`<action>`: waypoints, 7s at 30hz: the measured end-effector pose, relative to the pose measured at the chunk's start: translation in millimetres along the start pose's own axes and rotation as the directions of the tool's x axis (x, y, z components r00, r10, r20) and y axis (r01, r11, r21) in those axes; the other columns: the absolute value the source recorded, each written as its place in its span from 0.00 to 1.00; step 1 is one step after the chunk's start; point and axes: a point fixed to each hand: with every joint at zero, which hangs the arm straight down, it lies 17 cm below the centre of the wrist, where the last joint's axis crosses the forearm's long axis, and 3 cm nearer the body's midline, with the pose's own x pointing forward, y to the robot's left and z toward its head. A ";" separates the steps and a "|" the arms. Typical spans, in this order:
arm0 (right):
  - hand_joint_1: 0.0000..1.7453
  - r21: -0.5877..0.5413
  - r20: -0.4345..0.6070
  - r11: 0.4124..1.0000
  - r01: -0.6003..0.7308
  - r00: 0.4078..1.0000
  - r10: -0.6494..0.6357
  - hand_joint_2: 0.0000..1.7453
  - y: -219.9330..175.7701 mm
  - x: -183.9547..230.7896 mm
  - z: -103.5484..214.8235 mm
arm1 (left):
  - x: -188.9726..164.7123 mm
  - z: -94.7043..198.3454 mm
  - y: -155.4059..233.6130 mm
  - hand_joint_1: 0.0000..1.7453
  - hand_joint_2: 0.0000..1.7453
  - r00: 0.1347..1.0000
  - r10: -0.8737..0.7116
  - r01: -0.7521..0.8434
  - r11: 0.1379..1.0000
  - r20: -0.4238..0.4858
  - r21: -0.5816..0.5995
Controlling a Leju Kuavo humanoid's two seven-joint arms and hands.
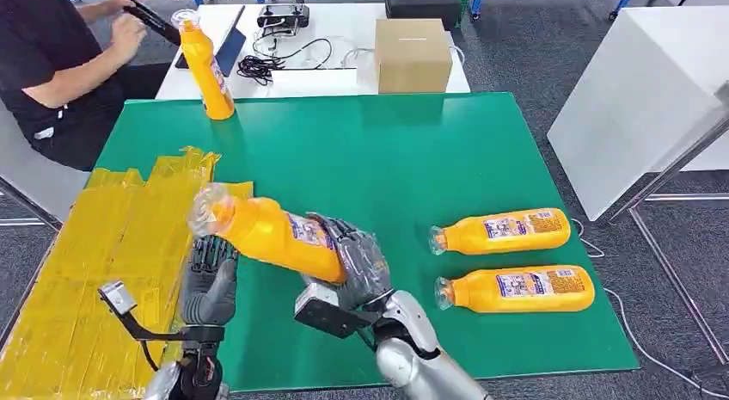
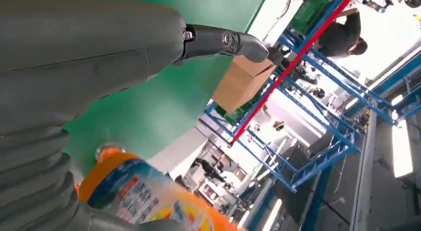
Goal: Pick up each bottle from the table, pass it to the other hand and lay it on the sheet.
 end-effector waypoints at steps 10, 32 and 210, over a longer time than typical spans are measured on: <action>1.00 -0.038 -0.100 0.999 0.007 0.995 -0.011 1.00 -13.7 -37.0 0.7 | -0.4 1.8 -3.8 0.00 1.00 1.000 0.011 -0.011 1.000 -0.002 -0.020; 1.00 0.107 -0.159 0.994 0.009 0.987 0.008 1.00 40.9 -45.9 7.1 | 0.1 3.0 -8.3 0.00 1.00 0.999 0.033 -0.033 0.999 -0.003 -0.040; 0.00 0.024 0.006 0.992 -0.122 0.993 0.122 0.00 -27.2 18.3 44.3 | -2.7 -35.4 78.2 0.00 0.00 -0.533 -0.806 0.837 -0.547 0.258 0.019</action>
